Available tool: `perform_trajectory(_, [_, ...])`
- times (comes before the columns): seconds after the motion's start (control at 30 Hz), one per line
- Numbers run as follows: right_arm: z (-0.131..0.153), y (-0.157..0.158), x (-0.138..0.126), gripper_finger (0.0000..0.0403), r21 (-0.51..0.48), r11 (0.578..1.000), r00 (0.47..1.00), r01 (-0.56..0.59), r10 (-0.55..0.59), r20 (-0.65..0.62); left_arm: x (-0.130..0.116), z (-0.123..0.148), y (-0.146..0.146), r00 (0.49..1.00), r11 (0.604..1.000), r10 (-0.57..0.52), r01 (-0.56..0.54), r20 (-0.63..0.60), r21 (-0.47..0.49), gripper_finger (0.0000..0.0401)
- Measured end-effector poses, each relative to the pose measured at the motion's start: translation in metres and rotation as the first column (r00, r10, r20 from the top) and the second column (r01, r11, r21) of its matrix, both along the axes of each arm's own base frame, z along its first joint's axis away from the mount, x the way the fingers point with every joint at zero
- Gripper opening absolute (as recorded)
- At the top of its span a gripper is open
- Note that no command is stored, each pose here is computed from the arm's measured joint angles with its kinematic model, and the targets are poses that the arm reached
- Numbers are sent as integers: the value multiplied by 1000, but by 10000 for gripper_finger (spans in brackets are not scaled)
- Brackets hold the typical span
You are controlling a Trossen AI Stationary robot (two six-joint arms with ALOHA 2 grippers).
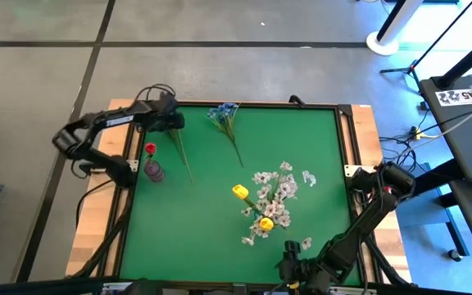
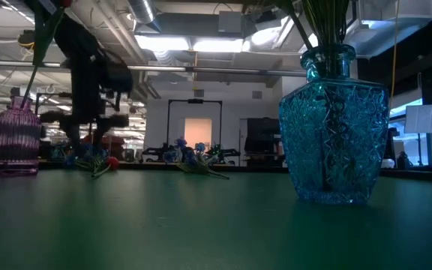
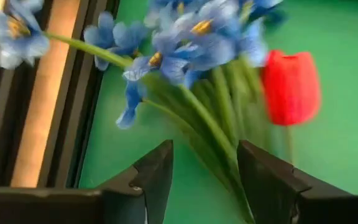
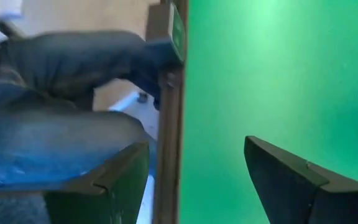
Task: Sort flowers into vase by color
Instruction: Put the left blue flower into the purple vase
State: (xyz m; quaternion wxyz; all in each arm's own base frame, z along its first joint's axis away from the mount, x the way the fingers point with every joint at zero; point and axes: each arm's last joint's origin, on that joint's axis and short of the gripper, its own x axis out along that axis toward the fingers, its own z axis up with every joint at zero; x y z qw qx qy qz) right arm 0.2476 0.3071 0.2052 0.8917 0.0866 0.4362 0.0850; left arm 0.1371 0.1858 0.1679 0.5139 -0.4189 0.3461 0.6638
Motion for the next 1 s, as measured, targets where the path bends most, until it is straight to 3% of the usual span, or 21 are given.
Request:
perform_trajectory(0.2, [-5, -7, -4, 262, -94, 995, 999, 10, -14, -44, 12, -34, 16, 1000, 999, 18, -18, -11, -30, 173])
perform_trajectory(0.3, [-7, -10, -7, 262, -133, 991, 997, 4, -14, -72, 16, -41, 18, 998, 999, 43, -44, -34, -20, 173])
perform_trajectory(0.43, [-8, -12, -8, 262, -184, 982, 996, -41, 26, -84, 20, -42, 14, 998, 1000, -2, 1, -58, -19, 166])
perform_trajectory(0.53, [-8, -12, -8, 262, -201, 977, 995, -66, 51, -80, 26, -42, 10, 998, 1000, -29, 29, -64, -6, 136])
perform_trajectory(0.67, [-8, -12, -8, 262, -212, 975, 996, -73, 58, -73, 38, -41, 3, 996, 996, -85, 86, -40, 28, 57])
perform_trajectory(0.73, [-8, -12, -8, 262, -211, 975, 996, -73, 59, -73, 45, -38, -2, 993, 992, -116, 117, -16, 47, 19])
perform_trajectory(0.83, [-8, -12, -8, 262, -213, 974, 995, -76, 61, -73, 51, -24, -10, 983, 979, -182, 179, 21, 92, 15])
perform_trajectory(1.0, [-8, -12, -7, 262, -219, 973, 997, -65, 54, -59, 52, 30, -30, 956, 923, -277, 237, 94, 305, 14])
